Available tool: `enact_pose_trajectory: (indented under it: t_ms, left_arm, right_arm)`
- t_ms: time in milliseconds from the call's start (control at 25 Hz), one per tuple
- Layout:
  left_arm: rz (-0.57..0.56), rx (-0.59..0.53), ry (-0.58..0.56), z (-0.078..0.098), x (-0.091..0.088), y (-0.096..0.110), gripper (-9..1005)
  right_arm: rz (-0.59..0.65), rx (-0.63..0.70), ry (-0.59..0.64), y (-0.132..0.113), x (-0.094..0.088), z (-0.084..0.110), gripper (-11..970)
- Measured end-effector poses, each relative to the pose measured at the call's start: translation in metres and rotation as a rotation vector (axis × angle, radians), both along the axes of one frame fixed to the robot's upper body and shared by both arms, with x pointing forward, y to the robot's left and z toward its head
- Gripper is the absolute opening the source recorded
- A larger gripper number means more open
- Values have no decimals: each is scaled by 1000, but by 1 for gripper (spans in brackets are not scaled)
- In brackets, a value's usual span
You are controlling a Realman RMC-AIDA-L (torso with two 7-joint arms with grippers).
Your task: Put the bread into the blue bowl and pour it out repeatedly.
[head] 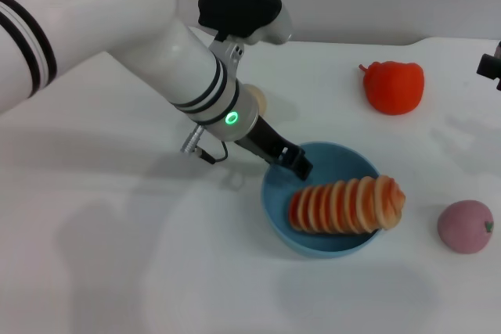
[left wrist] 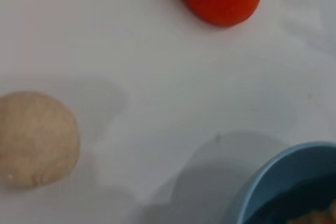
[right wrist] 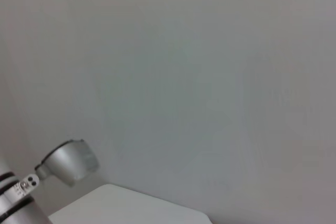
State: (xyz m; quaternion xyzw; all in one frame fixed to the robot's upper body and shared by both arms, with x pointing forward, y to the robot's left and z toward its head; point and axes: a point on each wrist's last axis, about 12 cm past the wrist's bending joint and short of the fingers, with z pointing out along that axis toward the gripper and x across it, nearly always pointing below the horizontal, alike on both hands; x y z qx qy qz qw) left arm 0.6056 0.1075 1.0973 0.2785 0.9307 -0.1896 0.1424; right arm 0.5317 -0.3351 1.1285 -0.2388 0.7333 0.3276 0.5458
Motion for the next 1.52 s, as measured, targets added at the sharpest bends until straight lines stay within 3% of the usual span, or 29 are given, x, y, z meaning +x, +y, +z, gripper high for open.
enact_pose_trajectory:
  t_ms: [200,400,560,680,760,1080,1200,1400,1520]
  left_arm:
    - [30,-55,-21,10,5,9,504]
    - [111,-153,-69,20,18,36,623]
    - [191,-295,-130,29,24,65,618]
    - [274,-480,-186,32,23,94,616]
    - [299,-527,-203,32,22,103,616]
    - [545,-978,-372,15,-8,176,618]
    - [630,-1086,-463,8,-25,200,618]
    - [774,-1163,-638,-5,-53,232,616]
    - [854,-1118,-811,-17,-71,249,614]
  right_arm:
    - [-5,8,12,-1,-2,-4,454]
    - [-34,9,17,-4,-2,-6,454]
    - [-79,42,31,-8,-1,-11,454]
    - [-136,89,41,-15,0,-16,454]
    - [-151,94,40,-17,0,-17,454]
    - [-256,167,-61,-25,-6,-33,454]
    - [-344,214,-124,-31,-11,-41,454]
    - [-598,321,-212,-50,-24,-57,454]
    - [-779,343,-275,-61,-37,-69,454]
